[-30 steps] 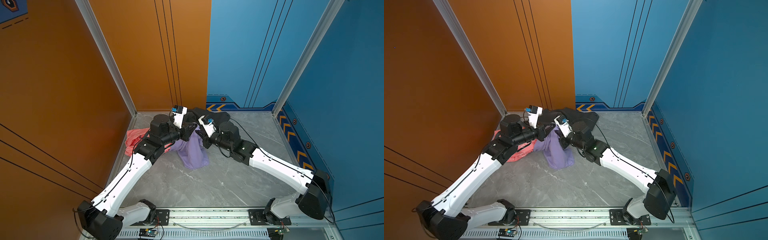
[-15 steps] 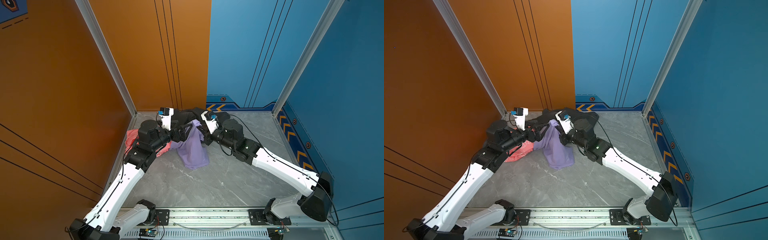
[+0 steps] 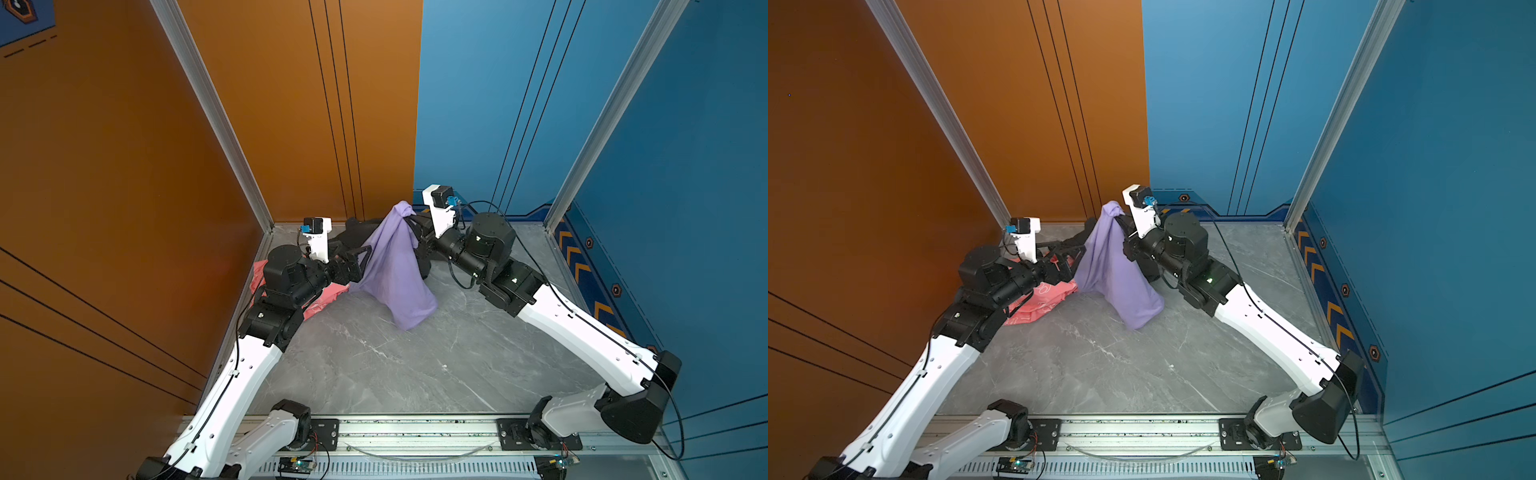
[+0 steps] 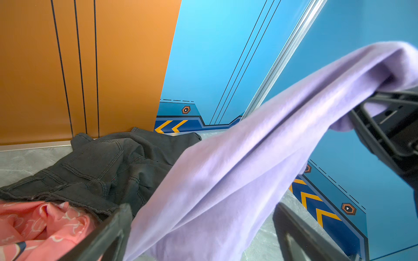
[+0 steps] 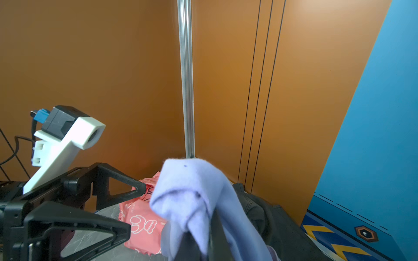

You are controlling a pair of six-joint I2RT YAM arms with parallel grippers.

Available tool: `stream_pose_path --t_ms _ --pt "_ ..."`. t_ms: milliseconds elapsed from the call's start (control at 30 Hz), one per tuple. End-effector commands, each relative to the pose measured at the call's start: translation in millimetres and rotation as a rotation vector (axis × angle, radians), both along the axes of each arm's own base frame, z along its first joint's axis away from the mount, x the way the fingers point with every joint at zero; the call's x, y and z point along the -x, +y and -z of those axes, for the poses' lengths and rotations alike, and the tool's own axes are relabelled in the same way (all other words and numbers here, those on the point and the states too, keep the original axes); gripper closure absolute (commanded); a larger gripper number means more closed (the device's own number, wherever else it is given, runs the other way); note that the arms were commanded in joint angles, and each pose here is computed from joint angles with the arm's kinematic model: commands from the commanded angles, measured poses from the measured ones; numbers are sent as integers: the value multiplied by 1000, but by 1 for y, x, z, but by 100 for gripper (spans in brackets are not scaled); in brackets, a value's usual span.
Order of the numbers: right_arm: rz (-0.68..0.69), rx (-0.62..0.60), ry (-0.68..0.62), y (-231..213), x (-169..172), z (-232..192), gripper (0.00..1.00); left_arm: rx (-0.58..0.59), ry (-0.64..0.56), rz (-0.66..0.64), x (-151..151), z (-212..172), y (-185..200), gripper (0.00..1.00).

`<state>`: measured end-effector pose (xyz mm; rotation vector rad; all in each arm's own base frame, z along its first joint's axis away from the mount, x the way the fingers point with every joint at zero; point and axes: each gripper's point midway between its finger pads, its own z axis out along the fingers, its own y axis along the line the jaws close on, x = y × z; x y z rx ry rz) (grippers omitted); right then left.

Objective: Pick out a specific cloth from the pile
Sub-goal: 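Carry the lavender shirt with the right gripper away from the pile and lower it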

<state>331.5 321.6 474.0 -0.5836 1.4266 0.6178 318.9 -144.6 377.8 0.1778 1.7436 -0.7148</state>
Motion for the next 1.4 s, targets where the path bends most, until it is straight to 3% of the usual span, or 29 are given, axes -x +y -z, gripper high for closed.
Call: stream_pose_path --t_ms 0,567,800,1033,1167,1367 --pt "72 -139 -150 -45 15 -78 100 3 23 -9 0 12 4 2" --pt "454 -142 -206 -207 -2 -110 100 1 53 -3 -5 27 3 2" --pt "573 -220 -133 -269 -51 -106 100 -1 60 -3 -8 30 3 2" --pt "579 -227 -58 -289 -104 -98 100 -20 66 -12 -6 33 7 2" --pt "618 -166 5 -299 -126 -75 100 -28 73 -20 -4 36 10 2" --pt "755 35 237 -320 -147 26 100 -30 74 -30 -2 39 13 2"
